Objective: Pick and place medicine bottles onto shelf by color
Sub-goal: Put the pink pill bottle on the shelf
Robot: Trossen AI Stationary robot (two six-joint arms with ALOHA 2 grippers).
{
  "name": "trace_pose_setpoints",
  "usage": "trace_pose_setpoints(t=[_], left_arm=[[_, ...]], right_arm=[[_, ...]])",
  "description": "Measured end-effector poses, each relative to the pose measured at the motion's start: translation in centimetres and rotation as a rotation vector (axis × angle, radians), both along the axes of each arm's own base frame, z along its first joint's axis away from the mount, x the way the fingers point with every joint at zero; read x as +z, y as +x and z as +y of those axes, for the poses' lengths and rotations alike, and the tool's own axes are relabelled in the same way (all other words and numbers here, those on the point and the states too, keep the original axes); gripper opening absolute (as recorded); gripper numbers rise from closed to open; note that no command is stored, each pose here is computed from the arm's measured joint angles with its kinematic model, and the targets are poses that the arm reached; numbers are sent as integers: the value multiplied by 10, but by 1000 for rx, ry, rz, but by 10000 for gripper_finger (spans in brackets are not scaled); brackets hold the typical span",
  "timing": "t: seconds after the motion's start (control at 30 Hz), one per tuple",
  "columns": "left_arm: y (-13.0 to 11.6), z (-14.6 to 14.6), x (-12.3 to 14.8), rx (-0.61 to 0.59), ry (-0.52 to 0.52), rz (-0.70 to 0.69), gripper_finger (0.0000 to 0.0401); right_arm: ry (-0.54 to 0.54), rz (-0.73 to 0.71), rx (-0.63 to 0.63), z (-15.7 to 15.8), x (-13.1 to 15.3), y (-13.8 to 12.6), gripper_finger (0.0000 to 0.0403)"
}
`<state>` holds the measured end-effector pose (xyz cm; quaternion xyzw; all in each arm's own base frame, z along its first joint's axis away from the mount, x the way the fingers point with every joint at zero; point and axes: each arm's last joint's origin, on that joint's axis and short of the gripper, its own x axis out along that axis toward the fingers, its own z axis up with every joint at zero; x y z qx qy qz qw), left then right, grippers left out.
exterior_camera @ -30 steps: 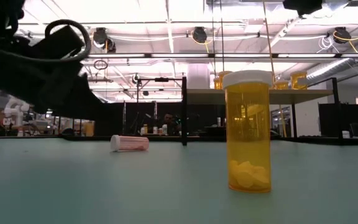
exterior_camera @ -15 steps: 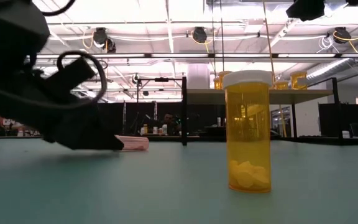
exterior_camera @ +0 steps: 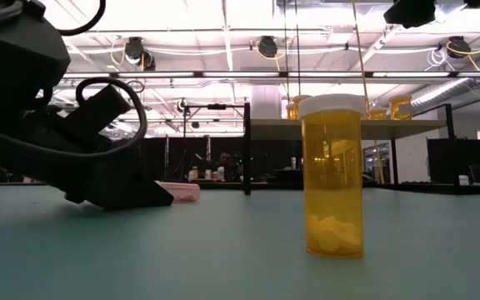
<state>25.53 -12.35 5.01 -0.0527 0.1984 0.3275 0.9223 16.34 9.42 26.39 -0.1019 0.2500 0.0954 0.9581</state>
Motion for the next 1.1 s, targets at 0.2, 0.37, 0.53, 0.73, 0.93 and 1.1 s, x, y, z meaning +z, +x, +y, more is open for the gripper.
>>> trace_pose_setpoints(t=[0.2, 0.37, 0.53, 0.73, 0.93, 1.1], left_arm=[[0, 0, -1, -6, 2, 15, 189], [0, 0, -1, -9, 15, 15, 158], [1, 2, -1, 8, 5, 2, 153], [3, 9, -1, 54, -12, -24, 156], [4, 13, -1, 77, 6, -23, 184], [4, 16, -1, 102, 27, -28, 199]], right_arm=[[-1, 1, 1, 0, 0, 0, 302], [0, 1, 0, 0, 0, 0, 302], [0, 1, 0, 0, 0, 0, 302], [6, 11, -7, 0, -1, 0, 302], [5, 16, -8, 0, -1, -1, 302], [7, 11, -7, 0, -5, 0, 302]])
